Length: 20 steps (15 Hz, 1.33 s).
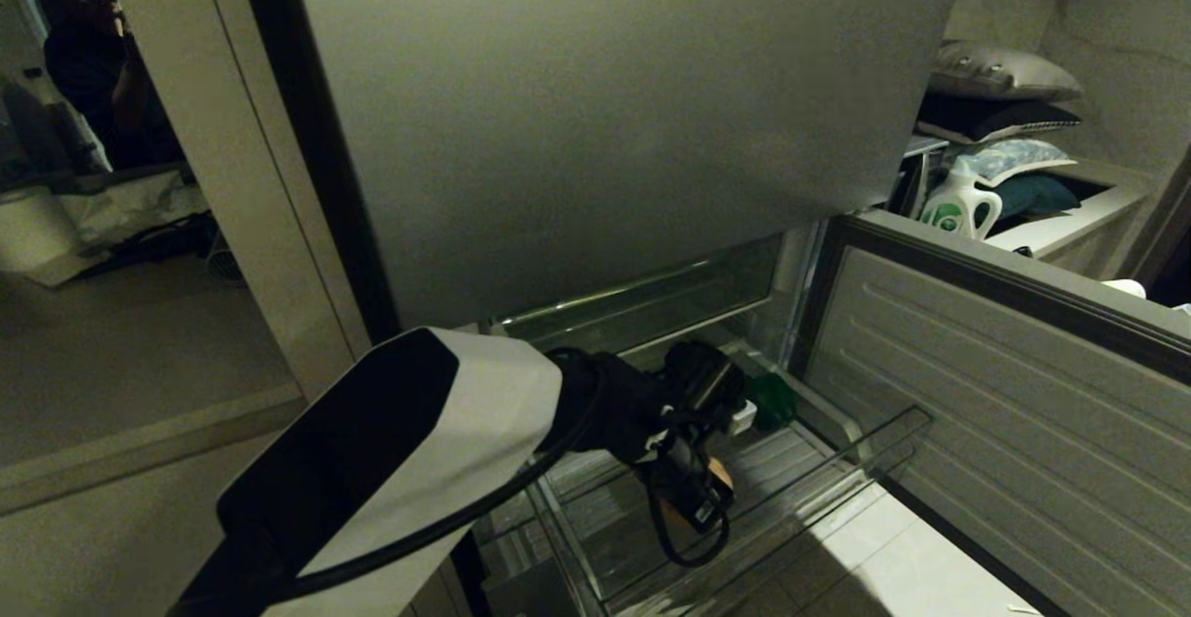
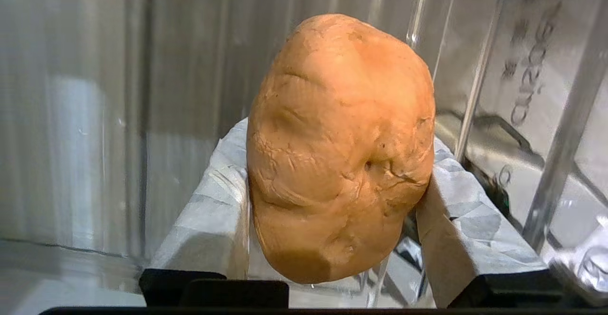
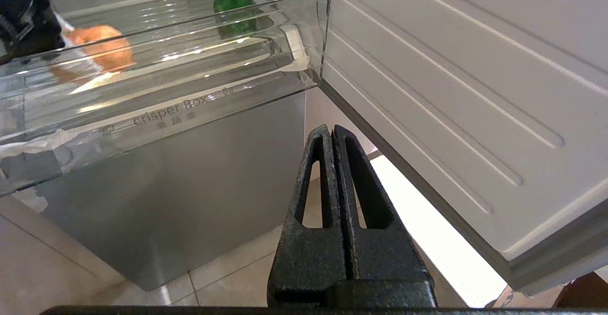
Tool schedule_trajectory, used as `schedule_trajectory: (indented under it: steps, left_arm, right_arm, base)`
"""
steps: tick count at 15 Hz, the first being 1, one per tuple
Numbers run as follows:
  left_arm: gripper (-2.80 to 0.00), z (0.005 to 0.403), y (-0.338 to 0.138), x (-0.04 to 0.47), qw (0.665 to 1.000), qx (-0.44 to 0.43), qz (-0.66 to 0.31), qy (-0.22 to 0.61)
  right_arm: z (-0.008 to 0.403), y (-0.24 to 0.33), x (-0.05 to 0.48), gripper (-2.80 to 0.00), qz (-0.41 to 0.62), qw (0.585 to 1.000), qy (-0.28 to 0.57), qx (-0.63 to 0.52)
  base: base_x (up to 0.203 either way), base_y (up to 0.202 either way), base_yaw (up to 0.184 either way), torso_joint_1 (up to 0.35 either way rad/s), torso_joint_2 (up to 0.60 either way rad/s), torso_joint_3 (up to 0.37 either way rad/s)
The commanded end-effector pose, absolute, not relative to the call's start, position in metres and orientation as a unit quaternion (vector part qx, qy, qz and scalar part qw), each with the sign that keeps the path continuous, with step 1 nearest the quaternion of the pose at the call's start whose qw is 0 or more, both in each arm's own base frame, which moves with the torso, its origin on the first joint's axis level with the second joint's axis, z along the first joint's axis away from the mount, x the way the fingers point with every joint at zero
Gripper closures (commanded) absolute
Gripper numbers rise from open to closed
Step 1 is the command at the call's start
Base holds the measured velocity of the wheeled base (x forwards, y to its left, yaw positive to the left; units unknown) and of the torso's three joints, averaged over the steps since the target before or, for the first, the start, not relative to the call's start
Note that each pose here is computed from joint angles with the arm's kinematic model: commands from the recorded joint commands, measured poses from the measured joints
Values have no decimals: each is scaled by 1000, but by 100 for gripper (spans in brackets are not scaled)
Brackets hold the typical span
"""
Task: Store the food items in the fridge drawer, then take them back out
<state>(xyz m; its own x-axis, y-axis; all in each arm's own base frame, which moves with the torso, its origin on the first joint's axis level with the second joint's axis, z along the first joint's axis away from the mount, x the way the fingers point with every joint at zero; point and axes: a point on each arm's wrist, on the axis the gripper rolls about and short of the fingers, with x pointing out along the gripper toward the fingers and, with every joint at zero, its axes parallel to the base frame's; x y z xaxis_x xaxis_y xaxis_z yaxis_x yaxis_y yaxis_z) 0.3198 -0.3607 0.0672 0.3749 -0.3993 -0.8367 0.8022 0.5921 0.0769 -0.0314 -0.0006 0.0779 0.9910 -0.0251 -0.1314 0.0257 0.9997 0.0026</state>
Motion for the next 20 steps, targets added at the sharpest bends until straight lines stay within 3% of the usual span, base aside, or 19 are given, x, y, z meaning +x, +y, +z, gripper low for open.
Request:
schedule_trajectory:
  steps: [1, 7, 14, 20]
  left_arm:
    - [0, 74, -359, 321, 801, 246, -370, 402]
    - [0, 106, -359, 322, 836, 228, -358, 347]
    - [0, 133, -337, 291, 833, 230, -365, 348]
    - [0, 177, -315, 261, 851, 208, -375, 302]
  right_arm:
    - [78, -1, -32, 0, -12, 998, 65, 2]
    - [78, -1, -32, 0, -13, 998, 65, 1]
    - [78, -1, -32, 0, -13, 998, 65, 1]
    - [78, -1, -32, 0, -13, 998, 65, 1]
  base:
    - [0, 0, 0, 0, 0, 0]
    - [0, 0, 0, 0, 0, 0]
    - [0, 0, 0, 0, 0, 0]
    - [0, 0, 0, 0, 0, 0]
